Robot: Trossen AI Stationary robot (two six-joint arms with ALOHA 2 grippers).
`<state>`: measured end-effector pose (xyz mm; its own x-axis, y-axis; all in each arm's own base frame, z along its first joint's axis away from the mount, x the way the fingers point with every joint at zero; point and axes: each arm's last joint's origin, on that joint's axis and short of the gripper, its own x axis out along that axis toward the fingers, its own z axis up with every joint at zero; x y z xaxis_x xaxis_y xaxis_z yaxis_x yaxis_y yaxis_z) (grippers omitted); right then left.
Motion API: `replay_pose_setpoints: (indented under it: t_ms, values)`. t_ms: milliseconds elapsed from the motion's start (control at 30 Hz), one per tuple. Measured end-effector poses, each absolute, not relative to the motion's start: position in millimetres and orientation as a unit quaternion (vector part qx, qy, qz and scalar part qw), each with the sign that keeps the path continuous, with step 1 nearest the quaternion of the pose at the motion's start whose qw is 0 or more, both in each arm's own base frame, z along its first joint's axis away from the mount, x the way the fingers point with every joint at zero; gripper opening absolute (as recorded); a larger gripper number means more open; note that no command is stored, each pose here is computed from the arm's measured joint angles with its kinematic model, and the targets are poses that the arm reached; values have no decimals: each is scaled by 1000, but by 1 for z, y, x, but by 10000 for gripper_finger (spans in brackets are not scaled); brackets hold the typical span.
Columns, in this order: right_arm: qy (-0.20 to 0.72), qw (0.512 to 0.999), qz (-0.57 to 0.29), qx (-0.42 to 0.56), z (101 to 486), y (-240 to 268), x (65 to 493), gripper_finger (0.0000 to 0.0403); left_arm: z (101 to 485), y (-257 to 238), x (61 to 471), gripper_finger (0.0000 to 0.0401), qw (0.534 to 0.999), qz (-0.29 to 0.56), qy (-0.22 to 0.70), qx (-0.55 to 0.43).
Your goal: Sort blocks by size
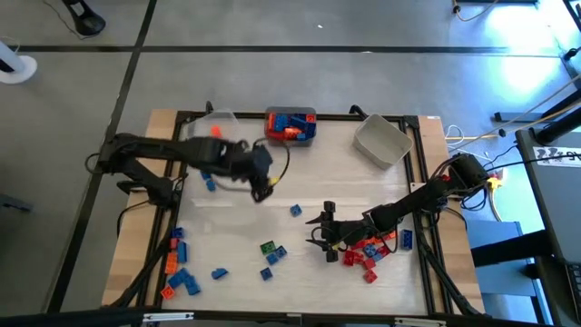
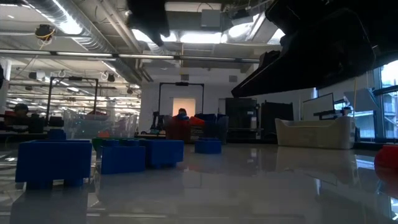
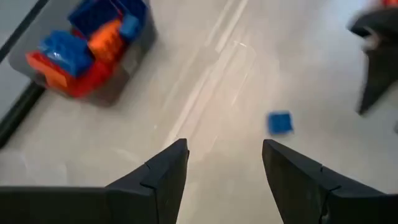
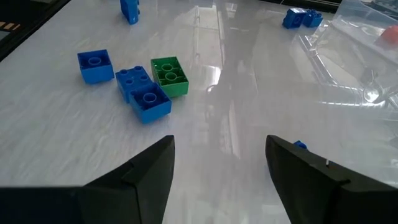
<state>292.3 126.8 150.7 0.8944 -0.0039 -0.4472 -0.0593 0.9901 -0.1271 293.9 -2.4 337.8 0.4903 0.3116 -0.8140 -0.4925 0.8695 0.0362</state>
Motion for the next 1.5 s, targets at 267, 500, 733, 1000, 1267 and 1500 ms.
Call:
replay_pose_setpoints:
  t_ms: [267, 500, 733, 1000, 1267, 1500]
  values:
    - [229, 971, 14, -67, 151, 127, 292, 248, 334, -79, 272, 196, 846, 210, 470, -136]
    - [229, 971, 14, -67, 151, 127, 292, 248, 329, -136, 238, 196, 837, 216, 478, -154]
    - [231, 970, 37, -61, 151, 128, 292, 248, 325, -186, 204, 195, 829, 203, 478, -208]
    - [230, 971, 39, -60, 151, 128, 292, 248, 304, -232, 176, 195, 805, 205, 505, -236]
    - [230, 971, 39, -60, 151, 128, 292, 248, 277, -264, 159, 195, 745, 232, 569, -261]
    - [230, 971, 39, -60, 151, 128, 292, 248, 255, -280, 154, 195, 703, 264, 607, -260]
